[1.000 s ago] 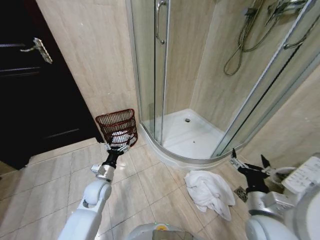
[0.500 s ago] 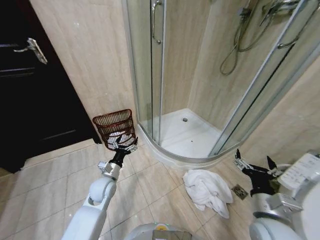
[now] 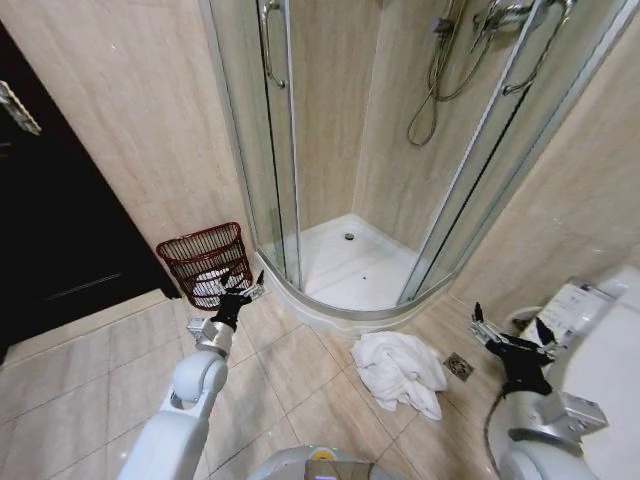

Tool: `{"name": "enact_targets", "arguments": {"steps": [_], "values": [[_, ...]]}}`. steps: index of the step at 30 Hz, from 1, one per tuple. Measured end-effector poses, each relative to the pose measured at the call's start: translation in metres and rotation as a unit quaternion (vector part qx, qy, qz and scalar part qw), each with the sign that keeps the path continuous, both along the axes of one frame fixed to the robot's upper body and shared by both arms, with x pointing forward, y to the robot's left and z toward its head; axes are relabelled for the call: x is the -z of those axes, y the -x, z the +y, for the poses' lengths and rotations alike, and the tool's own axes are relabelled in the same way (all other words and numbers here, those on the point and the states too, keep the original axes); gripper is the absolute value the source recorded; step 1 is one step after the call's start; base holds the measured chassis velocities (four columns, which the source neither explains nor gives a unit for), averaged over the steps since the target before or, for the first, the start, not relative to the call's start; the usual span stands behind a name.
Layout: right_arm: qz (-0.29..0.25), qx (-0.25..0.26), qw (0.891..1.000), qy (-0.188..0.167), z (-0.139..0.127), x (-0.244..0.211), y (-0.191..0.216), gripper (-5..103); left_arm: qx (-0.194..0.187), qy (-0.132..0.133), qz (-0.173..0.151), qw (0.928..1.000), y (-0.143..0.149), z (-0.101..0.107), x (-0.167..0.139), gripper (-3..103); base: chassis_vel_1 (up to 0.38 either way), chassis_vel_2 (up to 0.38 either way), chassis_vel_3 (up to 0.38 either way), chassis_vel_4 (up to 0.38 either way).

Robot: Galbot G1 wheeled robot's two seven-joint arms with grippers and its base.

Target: Discard the used towel into the hamper.

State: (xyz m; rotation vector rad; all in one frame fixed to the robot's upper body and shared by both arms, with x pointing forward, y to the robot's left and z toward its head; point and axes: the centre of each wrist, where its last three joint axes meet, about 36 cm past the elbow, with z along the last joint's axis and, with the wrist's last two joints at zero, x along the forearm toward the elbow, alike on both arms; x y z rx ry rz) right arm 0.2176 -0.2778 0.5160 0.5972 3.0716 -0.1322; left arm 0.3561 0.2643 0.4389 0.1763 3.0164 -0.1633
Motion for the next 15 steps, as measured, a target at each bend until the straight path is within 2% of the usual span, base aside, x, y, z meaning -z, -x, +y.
{"name": "enact_targets", "arguments": {"steps": [12, 15], "values": [[0.004, -0.008, 1.0, -0.003, 0.0, -0.001, -0.002, 100, 0.008, -0.004, -0.016, 0.9998, 0.007, -0.003, -0.019, 100, 0.0, 0.0, 0.0, 0.0], [0.007, -0.012, 1.0, -0.005, -0.001, -0.001, -0.003, 100, 0.003, -0.011, -0.002, 0.9999, 0.009, -0.003, -0.028, 100, 0.0, 0.0, 0.0, 0.0]]}}
